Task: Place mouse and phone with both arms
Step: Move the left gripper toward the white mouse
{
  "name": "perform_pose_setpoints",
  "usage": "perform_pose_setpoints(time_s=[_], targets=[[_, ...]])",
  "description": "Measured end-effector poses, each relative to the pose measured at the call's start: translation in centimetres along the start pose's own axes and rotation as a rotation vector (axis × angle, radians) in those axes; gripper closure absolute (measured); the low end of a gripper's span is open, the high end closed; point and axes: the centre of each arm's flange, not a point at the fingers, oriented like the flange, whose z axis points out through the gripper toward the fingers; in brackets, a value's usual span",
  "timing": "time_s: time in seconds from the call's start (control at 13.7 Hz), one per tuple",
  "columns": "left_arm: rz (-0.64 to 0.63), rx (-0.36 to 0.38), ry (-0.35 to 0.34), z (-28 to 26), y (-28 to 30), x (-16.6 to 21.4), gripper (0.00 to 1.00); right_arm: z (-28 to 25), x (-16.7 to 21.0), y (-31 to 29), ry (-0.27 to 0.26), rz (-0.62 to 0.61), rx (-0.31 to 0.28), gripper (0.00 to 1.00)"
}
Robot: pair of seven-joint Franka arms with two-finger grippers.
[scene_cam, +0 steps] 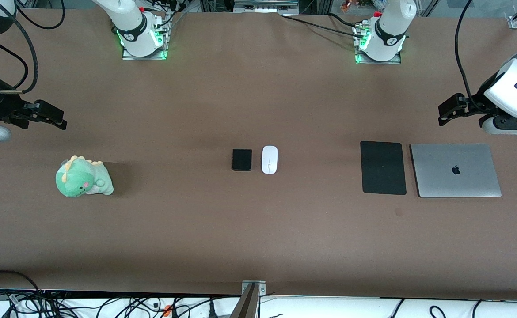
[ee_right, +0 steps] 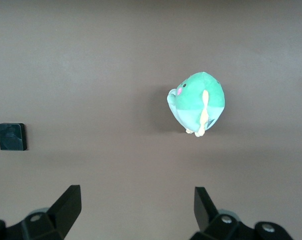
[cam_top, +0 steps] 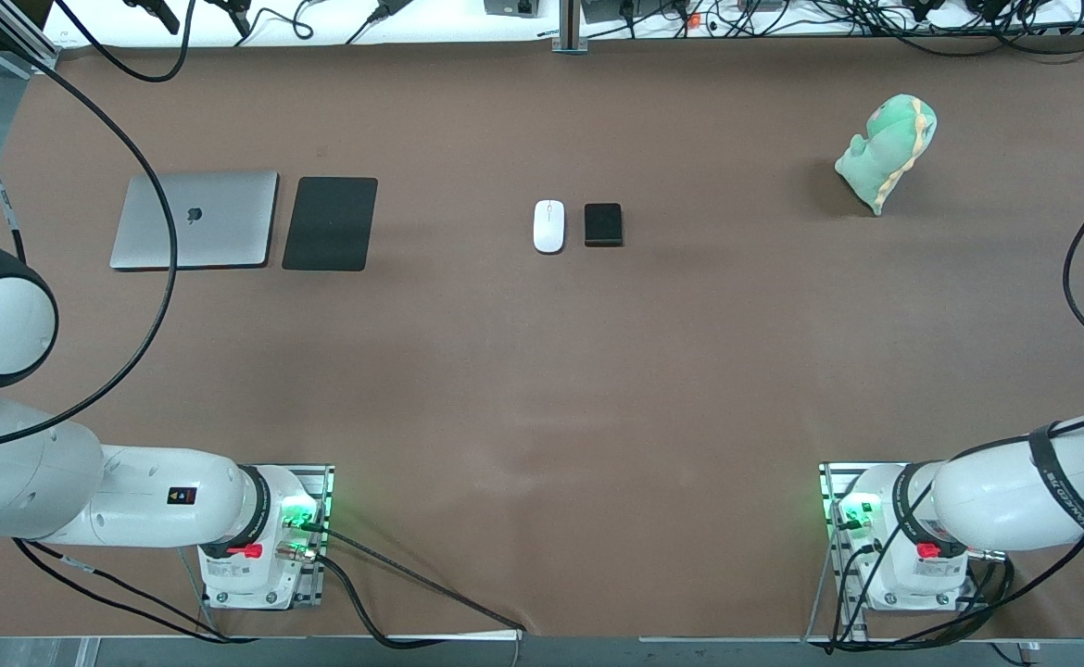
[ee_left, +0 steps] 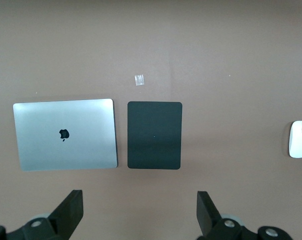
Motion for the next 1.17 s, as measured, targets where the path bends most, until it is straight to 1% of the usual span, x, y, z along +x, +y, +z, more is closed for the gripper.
perform_pose_setpoints(time_s=[0.22, 0.51, 0.8, 1.02, 1.17], targets=[[-0.003, -0.001, 0.001, -0.06, -0.18, 0.02, 0.00, 0.00, 0.00, 0.04, 0.000, 0.001, 0.000, 0.00], [-0.019, -0.037, -0.001, -0.07, -0.61, 0.04, 0.00, -0.01, 0.01, 0.04, 0.001, 0.001, 0.000, 0.00], [-0.019, -0.038, -0.004, -0.05, -0.52, 0.01, 0.00, -0.01, 0.01, 0.04, 0.001, 0.001, 0.000, 0.00], [-0.014, -0.034, -0.056, 0.39, -0.30, -0.58, 0.00, -0.01, 0.01, 0.03, 0.001, 0.001, 0.000, 0.00], [-0.010, -0.034, -0.068, 0.51, 0.00, -0.72, 0.00, -0.01, 0.01, 0.03, 0.001, 0.001, 0.000, 0.00]])
